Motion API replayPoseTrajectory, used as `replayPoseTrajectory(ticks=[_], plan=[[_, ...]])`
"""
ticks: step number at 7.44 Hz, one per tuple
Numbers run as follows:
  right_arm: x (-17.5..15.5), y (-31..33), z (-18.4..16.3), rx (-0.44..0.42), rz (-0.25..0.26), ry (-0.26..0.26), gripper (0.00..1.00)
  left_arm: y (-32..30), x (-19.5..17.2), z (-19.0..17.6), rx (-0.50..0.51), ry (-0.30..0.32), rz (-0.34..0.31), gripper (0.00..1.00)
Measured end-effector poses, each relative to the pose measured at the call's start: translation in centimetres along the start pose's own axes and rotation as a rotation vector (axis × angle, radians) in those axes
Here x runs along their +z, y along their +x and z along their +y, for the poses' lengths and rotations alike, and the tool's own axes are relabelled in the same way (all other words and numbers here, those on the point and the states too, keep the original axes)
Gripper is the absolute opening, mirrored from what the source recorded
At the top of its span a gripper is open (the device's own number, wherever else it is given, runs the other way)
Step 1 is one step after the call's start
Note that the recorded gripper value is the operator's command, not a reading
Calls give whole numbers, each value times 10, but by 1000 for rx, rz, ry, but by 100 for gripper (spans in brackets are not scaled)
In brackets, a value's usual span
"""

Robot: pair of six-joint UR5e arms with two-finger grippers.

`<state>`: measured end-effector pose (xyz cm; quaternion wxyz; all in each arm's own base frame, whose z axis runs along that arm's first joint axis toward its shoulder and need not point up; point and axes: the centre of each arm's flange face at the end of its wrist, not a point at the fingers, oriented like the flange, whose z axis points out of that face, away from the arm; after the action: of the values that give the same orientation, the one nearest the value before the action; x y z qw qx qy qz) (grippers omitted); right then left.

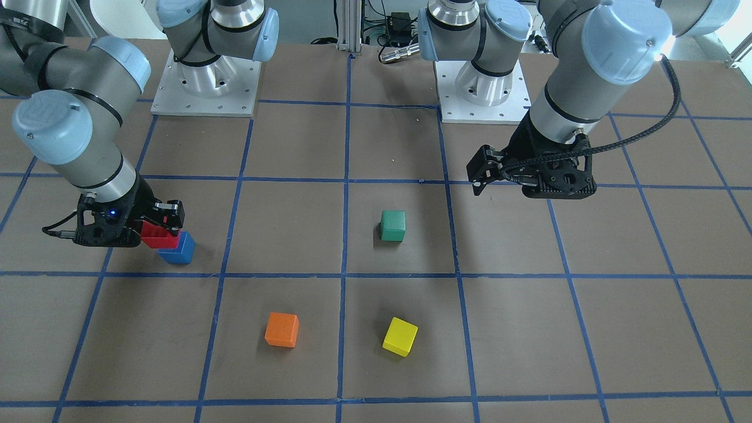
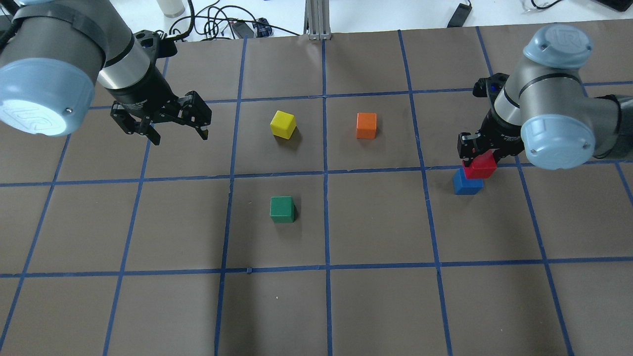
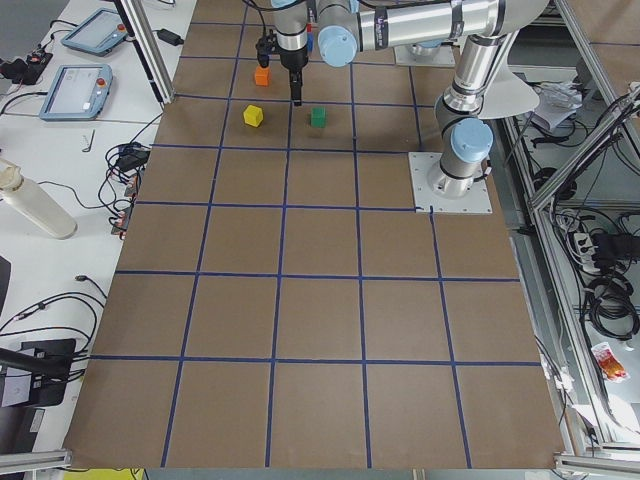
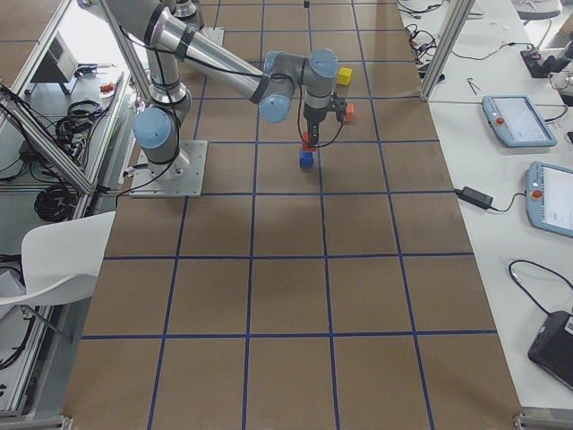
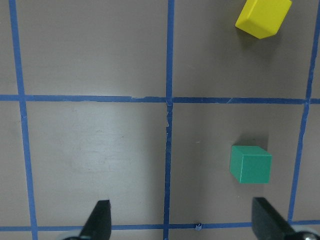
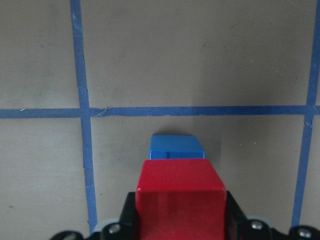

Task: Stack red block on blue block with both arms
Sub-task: 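Carry the red cube with the right gripper over the blue cube, then lower the red cube onto the blue cube with the right gripper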

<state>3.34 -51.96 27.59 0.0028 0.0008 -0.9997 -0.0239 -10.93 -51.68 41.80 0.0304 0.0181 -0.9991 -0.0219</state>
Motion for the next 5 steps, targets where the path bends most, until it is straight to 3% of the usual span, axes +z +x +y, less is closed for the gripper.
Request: replayPoseTrajectory(ticks=[5], plan=[[20, -1, 7, -15, 0, -6, 0, 0, 1, 0, 0, -1, 1, 100]])
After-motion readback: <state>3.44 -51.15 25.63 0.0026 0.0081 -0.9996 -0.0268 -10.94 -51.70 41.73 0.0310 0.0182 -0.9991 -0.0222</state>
